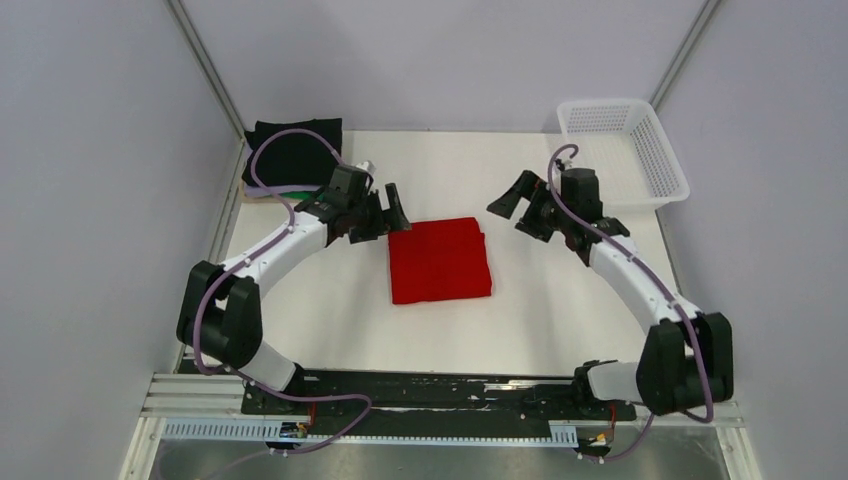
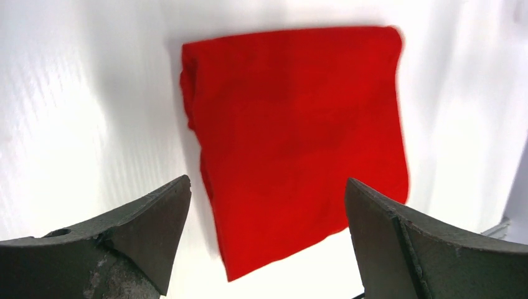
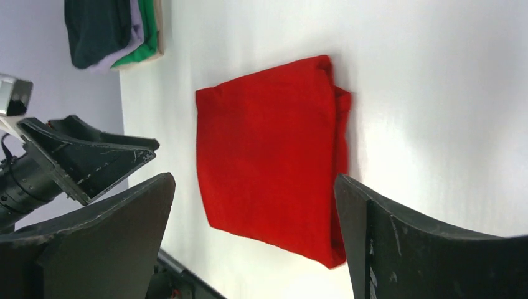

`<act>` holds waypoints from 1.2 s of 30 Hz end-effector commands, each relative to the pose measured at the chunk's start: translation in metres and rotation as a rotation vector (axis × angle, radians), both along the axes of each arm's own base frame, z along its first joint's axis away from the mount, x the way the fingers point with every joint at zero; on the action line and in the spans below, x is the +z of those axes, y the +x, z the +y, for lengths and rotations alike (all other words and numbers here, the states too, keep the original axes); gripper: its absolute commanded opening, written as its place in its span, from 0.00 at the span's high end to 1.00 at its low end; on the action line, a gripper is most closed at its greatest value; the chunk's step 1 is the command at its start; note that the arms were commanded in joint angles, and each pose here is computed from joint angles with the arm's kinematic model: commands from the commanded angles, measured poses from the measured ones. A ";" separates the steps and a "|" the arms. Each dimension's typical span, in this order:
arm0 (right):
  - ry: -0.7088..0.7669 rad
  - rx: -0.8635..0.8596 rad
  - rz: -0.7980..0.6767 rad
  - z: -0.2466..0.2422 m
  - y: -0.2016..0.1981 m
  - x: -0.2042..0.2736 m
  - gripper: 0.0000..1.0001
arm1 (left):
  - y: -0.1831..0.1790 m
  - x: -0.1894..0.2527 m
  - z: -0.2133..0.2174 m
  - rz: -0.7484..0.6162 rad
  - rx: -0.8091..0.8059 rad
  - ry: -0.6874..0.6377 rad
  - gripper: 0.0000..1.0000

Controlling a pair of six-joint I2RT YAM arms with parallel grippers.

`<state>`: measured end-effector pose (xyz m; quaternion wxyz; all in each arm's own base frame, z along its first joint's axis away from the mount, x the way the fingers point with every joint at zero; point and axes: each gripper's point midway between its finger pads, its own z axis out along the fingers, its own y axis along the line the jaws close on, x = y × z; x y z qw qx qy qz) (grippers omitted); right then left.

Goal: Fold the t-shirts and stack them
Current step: Smooth out wrinkles on the folded tshirt, then put the neatly folded tshirt into the corner of the board with the left arm

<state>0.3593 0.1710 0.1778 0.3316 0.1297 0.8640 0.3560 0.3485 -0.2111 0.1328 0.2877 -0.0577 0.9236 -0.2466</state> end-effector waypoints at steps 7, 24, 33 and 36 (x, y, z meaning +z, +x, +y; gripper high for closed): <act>-0.203 -0.450 -0.085 -0.108 -0.052 -0.005 0.00 | -0.027 -0.060 0.014 0.147 0.022 0.080 0.00; -0.334 -0.453 0.031 -0.127 -0.084 -0.053 0.00 | -0.049 -0.137 -0.030 0.328 -0.085 0.235 0.54; -0.422 -0.495 0.021 -0.144 -0.080 -0.057 0.00 | -0.022 -0.122 -0.001 0.230 -0.037 0.573 1.00; -0.430 -0.505 0.009 -0.146 -0.075 -0.057 0.00 | -0.002 -0.102 0.012 0.172 -0.018 0.690 1.00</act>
